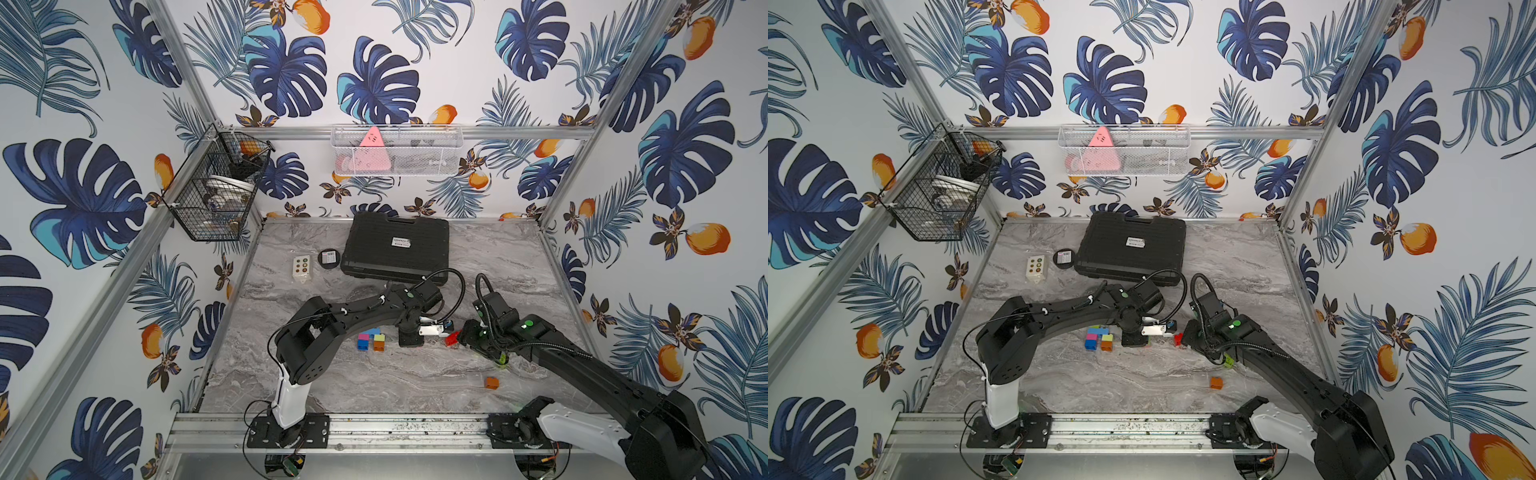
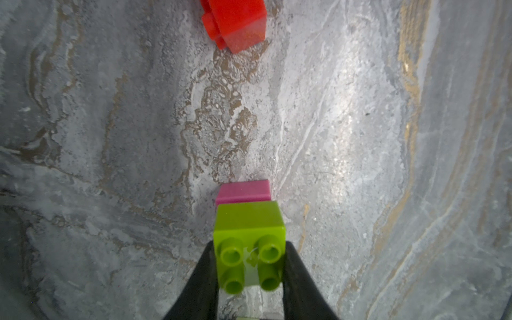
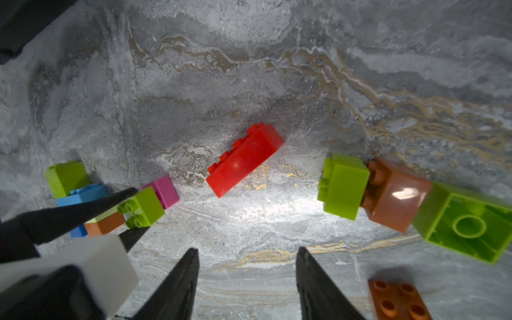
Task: Assemble the letter h with lego
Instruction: Assemble the lego brick at the center of the board.
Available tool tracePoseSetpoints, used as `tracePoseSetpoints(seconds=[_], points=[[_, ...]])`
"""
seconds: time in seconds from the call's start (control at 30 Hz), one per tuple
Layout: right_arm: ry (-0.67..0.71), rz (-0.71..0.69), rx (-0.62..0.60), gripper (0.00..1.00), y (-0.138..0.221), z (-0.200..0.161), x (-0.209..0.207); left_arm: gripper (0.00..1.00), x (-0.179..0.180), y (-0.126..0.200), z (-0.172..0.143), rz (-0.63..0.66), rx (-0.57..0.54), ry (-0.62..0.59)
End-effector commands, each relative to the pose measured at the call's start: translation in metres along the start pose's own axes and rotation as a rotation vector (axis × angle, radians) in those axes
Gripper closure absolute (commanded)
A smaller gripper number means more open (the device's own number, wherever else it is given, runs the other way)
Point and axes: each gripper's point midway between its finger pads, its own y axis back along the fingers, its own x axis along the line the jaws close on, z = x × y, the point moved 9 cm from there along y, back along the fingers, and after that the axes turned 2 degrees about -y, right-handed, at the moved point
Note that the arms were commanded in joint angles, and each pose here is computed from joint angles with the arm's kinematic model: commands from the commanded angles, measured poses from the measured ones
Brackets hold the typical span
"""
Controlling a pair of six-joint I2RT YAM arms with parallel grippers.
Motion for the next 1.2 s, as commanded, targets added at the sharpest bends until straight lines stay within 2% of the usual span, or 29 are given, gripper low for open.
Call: tracePoseSetpoints(seconds=[0.0, 0.2, 0.63, 0.8, 0.87, 0.97, 1.07, 1.17], points=[[0.009, 0.006, -0.001, 0.41, 0.000, 0.001, 0.002, 0.75, -0.001, -0.007, -0.004, -0.026, 0.044, 0.019], [0.011, 0.012, 0.003, 0.41, -0.001, 0.000, 0.001, 0.75, -0.004, -0.027, -0.006, -0.114, 0.087, 0.025], [0.010, 0.046, -0.055, 0.41, 0.009, 0.001, -0.002, 0.77, -0.004, -0.051, -0.022, -0.091, 0.154, -0.003], [-0.025, -0.019, -0.073, 0.41, 0.013, 0.001, -0.009, 0.76, -0.003, -0.046, -0.029, -0.106, 0.133, 0.008], [-0.078, -0.097, -0.093, 0.42, 0.018, 0.002, -0.016, 0.76, 0.001, -0.037, -0.033, -0.102, 0.101, 0.030], [-0.232, -0.244, -0.104, 0.42, 0.022, -0.005, -0.034, 0.76, 0.006, -0.026, -0.039, -0.092, 0.073, 0.065], [-0.331, -0.279, -0.092, 0.41, 0.025, -0.015, -0.045, 0.75, 0.009, -0.018, -0.044, -0.090, 0.039, 0.081], [-0.410, -0.324, -0.088, 0.37, 0.028, -0.024, -0.058, 0.69, 0.010, -0.019, -0.044, -0.093, 0.016, 0.087]])
